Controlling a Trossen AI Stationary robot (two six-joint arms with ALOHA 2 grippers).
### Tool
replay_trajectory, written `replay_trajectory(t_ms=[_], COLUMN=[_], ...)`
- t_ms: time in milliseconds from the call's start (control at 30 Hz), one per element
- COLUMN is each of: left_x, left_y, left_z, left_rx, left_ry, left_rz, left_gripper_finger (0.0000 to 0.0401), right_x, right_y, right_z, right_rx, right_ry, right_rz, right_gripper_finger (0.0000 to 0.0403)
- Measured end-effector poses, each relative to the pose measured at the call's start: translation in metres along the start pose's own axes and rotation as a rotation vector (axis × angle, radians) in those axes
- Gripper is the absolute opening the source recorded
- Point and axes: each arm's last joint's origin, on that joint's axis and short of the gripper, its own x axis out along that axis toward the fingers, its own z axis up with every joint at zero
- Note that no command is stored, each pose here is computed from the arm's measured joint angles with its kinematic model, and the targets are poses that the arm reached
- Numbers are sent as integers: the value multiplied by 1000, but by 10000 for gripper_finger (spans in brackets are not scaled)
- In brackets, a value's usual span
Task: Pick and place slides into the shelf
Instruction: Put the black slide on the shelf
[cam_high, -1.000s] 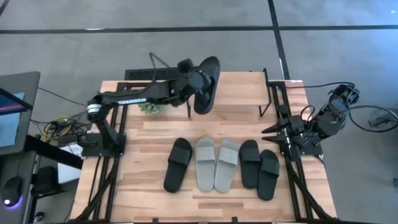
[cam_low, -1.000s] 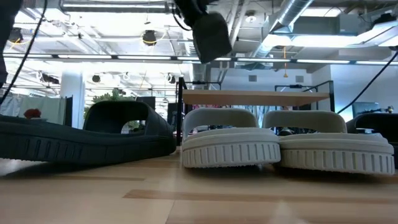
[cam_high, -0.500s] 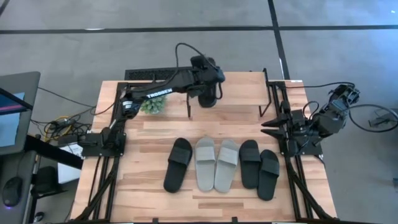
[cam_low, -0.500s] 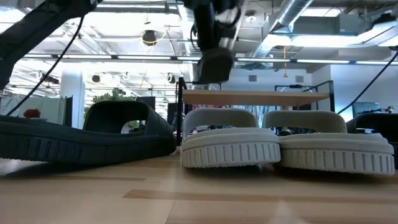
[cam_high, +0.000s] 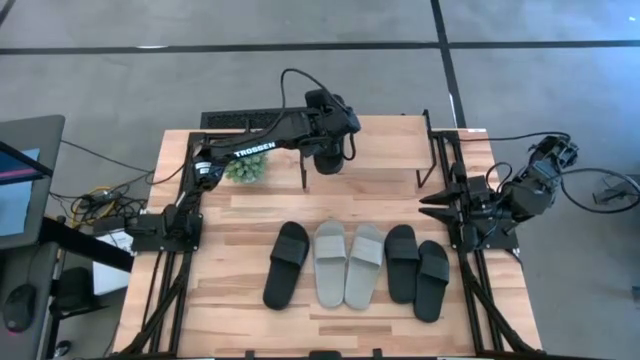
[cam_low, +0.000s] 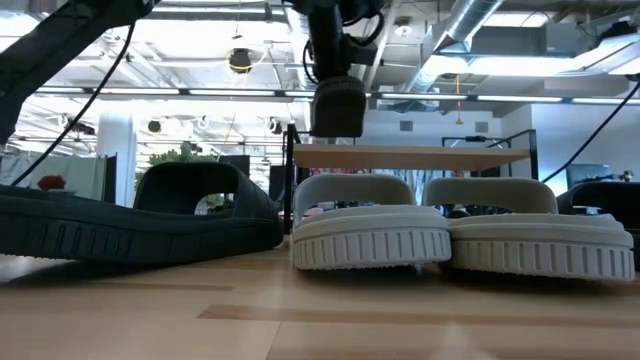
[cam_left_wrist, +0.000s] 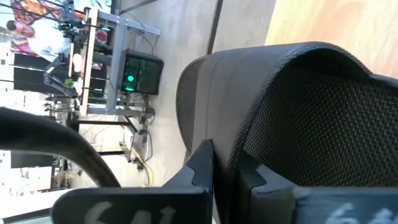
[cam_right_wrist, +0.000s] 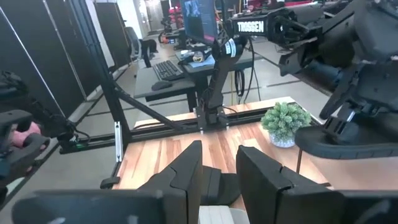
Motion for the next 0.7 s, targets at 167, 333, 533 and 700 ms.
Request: replay_trajectory(t_ms=[167,333,533,700], left_x=[12,21,23,34], left_y=[7,8,10,6], left_z=[-4,-8,-6,-8], left_rx=[-14,1,16,31], left_ry=[16,18,-3,17], left_rz=[9,-28,-28,-46], left_gripper_finger=[0,0,0,0], right_x=[5,8,8,8], right_y=[4,7,7,7], right_z=[-2,-4,-4,-4], right_rx=[-6,-17,-14,-13], right_ry=[15,26,26,25], right_rz=[-3,-6,-6,-6], right_gripper_finger=[88,88,88,88])
